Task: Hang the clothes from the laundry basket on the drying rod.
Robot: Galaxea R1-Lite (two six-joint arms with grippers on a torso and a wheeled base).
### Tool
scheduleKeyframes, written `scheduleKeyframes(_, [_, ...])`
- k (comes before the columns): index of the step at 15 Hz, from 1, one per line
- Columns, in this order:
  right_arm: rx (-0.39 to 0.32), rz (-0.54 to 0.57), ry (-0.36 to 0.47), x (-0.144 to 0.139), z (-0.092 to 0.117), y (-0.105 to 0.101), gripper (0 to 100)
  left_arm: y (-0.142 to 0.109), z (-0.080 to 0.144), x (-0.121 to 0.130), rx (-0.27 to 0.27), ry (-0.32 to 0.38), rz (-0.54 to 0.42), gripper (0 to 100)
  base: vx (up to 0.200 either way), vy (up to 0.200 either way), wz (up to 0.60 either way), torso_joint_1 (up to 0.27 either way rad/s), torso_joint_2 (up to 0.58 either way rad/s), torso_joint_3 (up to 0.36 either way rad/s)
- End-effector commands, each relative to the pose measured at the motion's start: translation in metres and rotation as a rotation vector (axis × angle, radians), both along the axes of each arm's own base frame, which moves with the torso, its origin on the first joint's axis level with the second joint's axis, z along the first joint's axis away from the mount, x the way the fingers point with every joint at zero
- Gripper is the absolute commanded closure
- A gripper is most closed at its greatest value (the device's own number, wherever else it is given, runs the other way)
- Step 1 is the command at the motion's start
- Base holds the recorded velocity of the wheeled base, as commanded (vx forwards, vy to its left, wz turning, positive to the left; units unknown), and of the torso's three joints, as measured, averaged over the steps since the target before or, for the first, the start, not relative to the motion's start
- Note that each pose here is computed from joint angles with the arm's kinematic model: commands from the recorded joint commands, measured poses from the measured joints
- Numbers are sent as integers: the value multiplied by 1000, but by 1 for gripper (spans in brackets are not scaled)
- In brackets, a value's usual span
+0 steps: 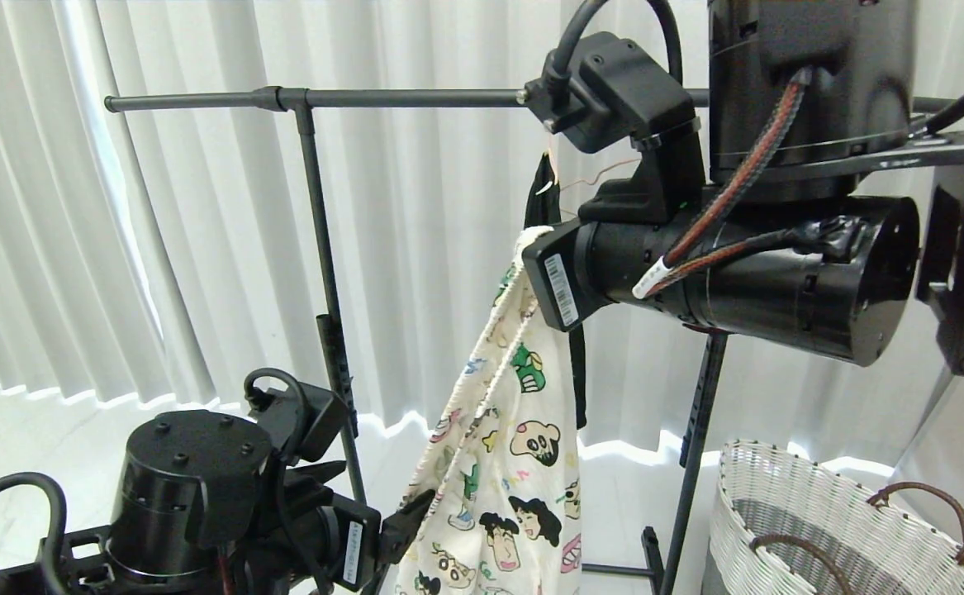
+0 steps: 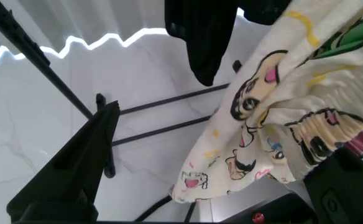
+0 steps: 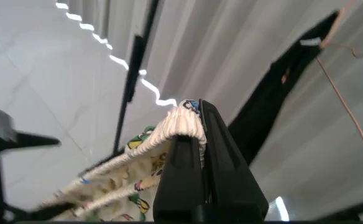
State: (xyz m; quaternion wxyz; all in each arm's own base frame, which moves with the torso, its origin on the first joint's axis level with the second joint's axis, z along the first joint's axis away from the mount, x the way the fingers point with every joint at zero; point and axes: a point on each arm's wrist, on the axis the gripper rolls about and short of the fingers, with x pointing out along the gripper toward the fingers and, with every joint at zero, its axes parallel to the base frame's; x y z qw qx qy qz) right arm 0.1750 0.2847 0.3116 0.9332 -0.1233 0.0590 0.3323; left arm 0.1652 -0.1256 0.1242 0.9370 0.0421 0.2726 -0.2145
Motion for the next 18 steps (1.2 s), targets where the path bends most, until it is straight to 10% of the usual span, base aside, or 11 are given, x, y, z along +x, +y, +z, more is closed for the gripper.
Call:
scheduleKeyframes(1, [8, -14, -6, -3, 5, -13, 100, 3, 4, -4, -13, -17, -1, 0, 0, 0, 0, 0, 0, 0])
scheduleKeyframes(2, [4, -16, -4, -3, 4, -13, 100, 4, 4, -5, -13, -17, -1, 100, 0, 0, 0, 0, 0, 0])
scheduleKeyframes(9, [-42, -103, 17, -8, -9, -43, 100, 18, 12, -21, 41, -103, -13, 100, 0, 0, 0, 0, 0, 0])
scheduleKeyframes(13, [-66, -150, 30, -27, -19, -93, 100, 21, 67, -9, -42, -191, -17, 100, 0, 0, 0, 0, 0, 0])
scheduleKeyframes(18, [-21, -226, 4, -32, 4, -128, 100, 32, 199, -27, -121, -13, -269, 100, 0, 0, 0, 0, 0, 0])
